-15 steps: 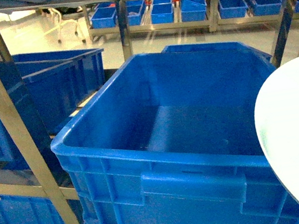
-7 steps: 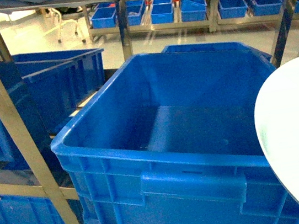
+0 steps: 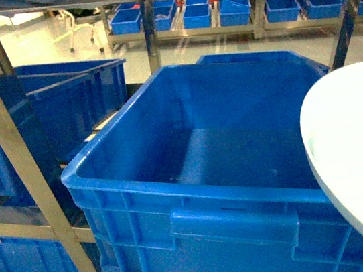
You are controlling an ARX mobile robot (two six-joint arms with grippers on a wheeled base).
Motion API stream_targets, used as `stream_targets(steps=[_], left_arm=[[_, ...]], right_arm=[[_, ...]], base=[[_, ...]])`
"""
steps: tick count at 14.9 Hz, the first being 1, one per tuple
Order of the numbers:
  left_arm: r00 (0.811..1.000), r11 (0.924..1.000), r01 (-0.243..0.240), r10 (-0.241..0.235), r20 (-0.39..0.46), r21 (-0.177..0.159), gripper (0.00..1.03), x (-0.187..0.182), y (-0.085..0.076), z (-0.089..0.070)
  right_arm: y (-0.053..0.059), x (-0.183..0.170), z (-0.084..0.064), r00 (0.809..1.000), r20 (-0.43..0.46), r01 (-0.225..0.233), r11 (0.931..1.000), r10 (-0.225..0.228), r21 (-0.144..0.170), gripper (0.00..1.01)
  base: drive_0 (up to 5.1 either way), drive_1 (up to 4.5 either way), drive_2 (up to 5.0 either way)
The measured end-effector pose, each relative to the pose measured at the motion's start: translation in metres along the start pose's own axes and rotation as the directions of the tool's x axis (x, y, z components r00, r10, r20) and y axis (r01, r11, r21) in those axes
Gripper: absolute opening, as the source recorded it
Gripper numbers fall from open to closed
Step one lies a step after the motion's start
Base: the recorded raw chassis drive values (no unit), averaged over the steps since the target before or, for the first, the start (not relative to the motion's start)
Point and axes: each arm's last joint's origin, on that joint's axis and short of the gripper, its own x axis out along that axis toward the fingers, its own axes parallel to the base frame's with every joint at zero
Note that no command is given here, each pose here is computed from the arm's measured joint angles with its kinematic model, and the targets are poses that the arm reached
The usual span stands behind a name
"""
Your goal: Place blue tray on left shelf second layer neatly
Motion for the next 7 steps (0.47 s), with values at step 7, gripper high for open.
stream_targets(steps=[7], left_arm=[[1.000,1.0000,0.000,0.000,0.000,0.000,0.98,0.000,0.000,0.000]], right_arm=[[0.042,0.064,0.034,0.983,-0.140,-0.121,0.9926,0.119,-0.005,0.02]], base=[[0.0,0.00,0.0]])
